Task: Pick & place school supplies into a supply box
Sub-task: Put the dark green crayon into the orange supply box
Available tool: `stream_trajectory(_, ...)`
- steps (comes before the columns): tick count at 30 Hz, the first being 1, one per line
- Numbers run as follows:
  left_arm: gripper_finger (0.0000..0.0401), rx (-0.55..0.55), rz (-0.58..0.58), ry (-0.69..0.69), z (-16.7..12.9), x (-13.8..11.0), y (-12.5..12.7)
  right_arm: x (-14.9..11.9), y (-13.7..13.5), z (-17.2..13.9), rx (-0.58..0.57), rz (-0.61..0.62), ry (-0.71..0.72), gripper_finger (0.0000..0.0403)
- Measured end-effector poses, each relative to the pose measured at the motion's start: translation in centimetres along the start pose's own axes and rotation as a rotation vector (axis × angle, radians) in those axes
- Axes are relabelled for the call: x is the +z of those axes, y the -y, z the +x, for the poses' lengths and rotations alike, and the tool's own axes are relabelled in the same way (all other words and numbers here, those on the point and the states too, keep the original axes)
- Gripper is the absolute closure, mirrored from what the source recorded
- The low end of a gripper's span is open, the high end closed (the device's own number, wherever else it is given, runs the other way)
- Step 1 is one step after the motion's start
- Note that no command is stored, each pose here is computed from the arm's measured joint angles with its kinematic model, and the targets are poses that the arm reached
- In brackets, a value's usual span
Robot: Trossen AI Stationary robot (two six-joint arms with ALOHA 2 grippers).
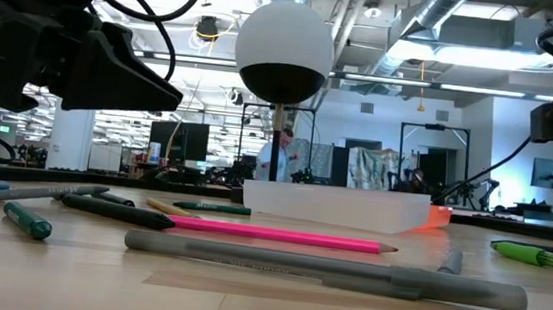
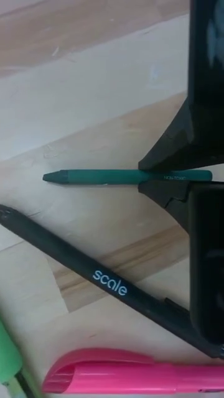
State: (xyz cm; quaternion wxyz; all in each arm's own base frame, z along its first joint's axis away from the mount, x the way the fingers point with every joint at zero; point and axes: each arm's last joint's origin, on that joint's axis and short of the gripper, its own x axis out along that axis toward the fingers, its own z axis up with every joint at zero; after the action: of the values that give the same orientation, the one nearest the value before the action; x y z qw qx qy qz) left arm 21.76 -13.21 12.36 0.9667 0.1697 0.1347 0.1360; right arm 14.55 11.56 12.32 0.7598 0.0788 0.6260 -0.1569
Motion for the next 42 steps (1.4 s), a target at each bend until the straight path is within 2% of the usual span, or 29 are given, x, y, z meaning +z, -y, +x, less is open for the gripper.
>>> stream_trajectory(5, 0.0256, 0.000, 0.000, 0.000, 0.0, 0.0, 0.0, 0.3, -0.2, -0.4, -0.013, -0.019, 0.018, 0.0402)
stream_trajectory(9, 0.0256, 0.000, 0.000, 0.000, 0.0, 0.0, 0.0, 0.2, 0.1, -0.8, -0.070, -0.034, 0.001, 0.0402)
stream_trajectory(23, 0.0256, 0.000, 0.000, 0.000, 0.0, 0.0, 0.0, 2.3, -1.3, -3.0, -0.092, -0.094, 0.198, 0.0403)
stream_trajectory(27, 0.0256, 0.000, -0.005, 0.004, 0.0, 0.1, 0.0, 4.4, -1.9, -4.7, -0.109, -0.080, 0.320, 0.0403)
stream_trajectory(34, 0.0256, 0.003, -0.007, 0.018, 0.0, 0.3, 0.0, 10.3, -0.5, -5.8, -0.076, 0.094, 0.486, 0.0401)
stream_trajectory(40, 0.0256, 0.004, -0.010, 0.022, 0.0, 0.3, 0.0, 14.5, 2.0, -4.5, -0.003, 0.130, 0.500, 0.0402)
stream_trajectory(42, 0.0256, 0.004, -0.007, 0.025, 0.0, 0.4, 0.0, 15.2, 3.1, -3.7, -0.015, 0.132, 0.461, 0.0401)
